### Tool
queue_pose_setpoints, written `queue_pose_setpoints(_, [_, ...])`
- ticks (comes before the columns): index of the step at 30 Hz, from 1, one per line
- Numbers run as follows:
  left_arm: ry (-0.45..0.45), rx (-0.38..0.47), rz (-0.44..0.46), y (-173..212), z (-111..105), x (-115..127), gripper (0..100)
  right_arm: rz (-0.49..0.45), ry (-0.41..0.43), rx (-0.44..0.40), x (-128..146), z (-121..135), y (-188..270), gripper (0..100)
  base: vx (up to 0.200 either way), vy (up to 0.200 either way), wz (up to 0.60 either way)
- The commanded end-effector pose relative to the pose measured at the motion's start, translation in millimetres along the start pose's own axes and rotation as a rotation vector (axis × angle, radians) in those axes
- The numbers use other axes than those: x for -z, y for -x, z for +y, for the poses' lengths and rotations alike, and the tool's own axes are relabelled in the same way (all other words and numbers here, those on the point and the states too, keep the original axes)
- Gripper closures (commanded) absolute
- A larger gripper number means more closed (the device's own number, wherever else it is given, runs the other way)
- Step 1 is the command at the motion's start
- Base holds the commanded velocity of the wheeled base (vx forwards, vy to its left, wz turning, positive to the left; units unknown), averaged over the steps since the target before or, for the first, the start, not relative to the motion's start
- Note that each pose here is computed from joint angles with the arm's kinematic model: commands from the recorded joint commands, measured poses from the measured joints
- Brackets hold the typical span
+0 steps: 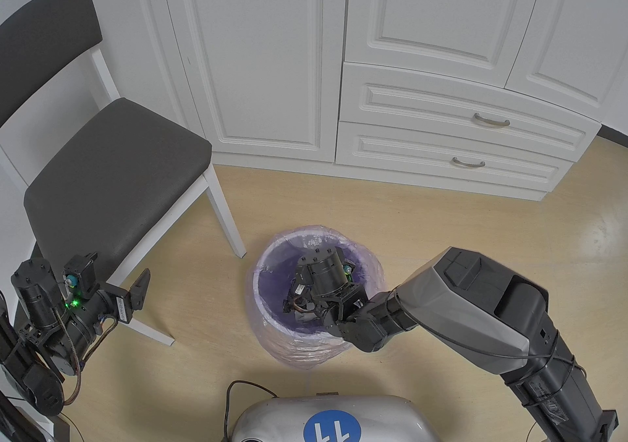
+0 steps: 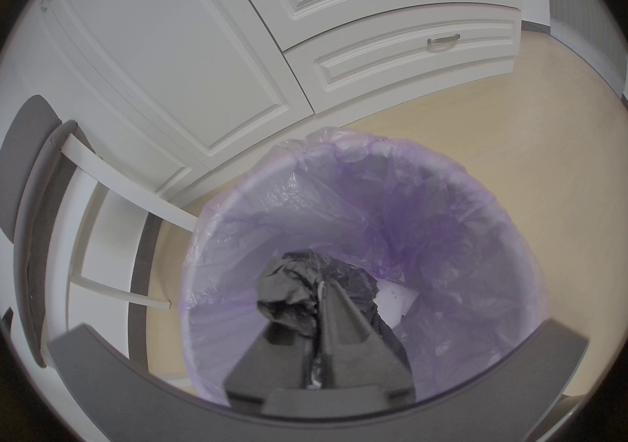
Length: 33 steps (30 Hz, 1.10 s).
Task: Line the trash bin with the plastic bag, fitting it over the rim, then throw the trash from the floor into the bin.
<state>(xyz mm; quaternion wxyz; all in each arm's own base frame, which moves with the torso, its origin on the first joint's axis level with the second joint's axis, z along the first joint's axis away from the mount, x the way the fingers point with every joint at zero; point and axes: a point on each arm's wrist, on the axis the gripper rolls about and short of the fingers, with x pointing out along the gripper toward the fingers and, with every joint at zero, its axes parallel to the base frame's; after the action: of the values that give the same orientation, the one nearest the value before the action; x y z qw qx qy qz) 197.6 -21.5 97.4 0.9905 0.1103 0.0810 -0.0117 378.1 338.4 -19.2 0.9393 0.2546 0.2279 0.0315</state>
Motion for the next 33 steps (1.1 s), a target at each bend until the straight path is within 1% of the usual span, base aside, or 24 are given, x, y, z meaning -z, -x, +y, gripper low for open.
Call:
queue_pose_setpoints(1, [0.000, -0.001, 0.001, -0.3, 0.0, 0.2, 0, -0.004, -0.006, -0.011, 1.3, 1.7, 1.3, 0, 0.000, 0.000, 0.00])
queue_pose_setpoints(7, [0.000, -0.001, 0.001, -0.3, 0.0, 0.2, 0, -0.015, -0.012, -0.018, -3.8, 4.7, 4.1, 0, 0.000, 0.000, 0.00])
queue_pose_setpoints(14, [0.000, -0.001, -0.001, -0.1, 0.1, -0.1, 0, -0.032, -0.034, -0.040, -16.6, 15.3, 16.0, 0, 0.000, 0.000, 0.00])
queue_pose_setpoints(18, [0.000, -0.001, -0.002, 0.1, 0.2, -0.3, 0, -0.016, -0.058, -0.065, -11.9, 25.0, 27.9, 0, 0.000, 0.000, 0.00])
queue_pose_setpoints(22, [0.000, -0.001, -0.002, 0.1, 0.2, -0.3, 0, 0.006, -0.046, -0.080, -1.9, 30.9, 37.2, 0, 0.000, 0.000, 0.00])
queue_pose_setpoints(25, [0.000, -0.002, -0.004, 0.3, 0.2, -0.6, 0, -0.004, -0.055, -0.092, -10.3, 35.5, 42.6, 0, 0.000, 0.000, 0.00])
queue_pose_setpoints(28, [0.000, -0.002, -0.004, 0.3, 0.2, -0.6, 0, -0.016, -0.063, -0.106, -25.0, 40.3, 55.2, 0, 0.000, 0.000, 0.00])
queue_pose_setpoints(29, [0.000, -0.002, -0.004, 0.3, 0.2, -0.6, 0, -0.016, -0.063, -0.106, -25.0, 40.3, 55.2, 0, 0.000, 0.000, 0.00])
queue_pose_setpoints(30, [0.000, -0.001, -0.002, 0.1, 0.2, -0.3, 0, -0.011, -0.057, -0.111, -33.9, 42.0, 64.5, 0, 0.000, 0.000, 0.00])
queue_pose_setpoints(32, [0.000, -0.001, -0.002, 0.1, 0.2, -0.3, 0, -0.011, -0.038, -0.112, -39.6, 41.9, 71.4, 0, 0.000, 0.000, 0.00])
queue_pose_setpoints(33, [0.000, -0.001, -0.002, 0.1, 0.2, -0.3, 0, -0.017, -0.004, -0.114, -46.2, 40.4, 78.1, 0, 0.000, 0.000, 0.00])
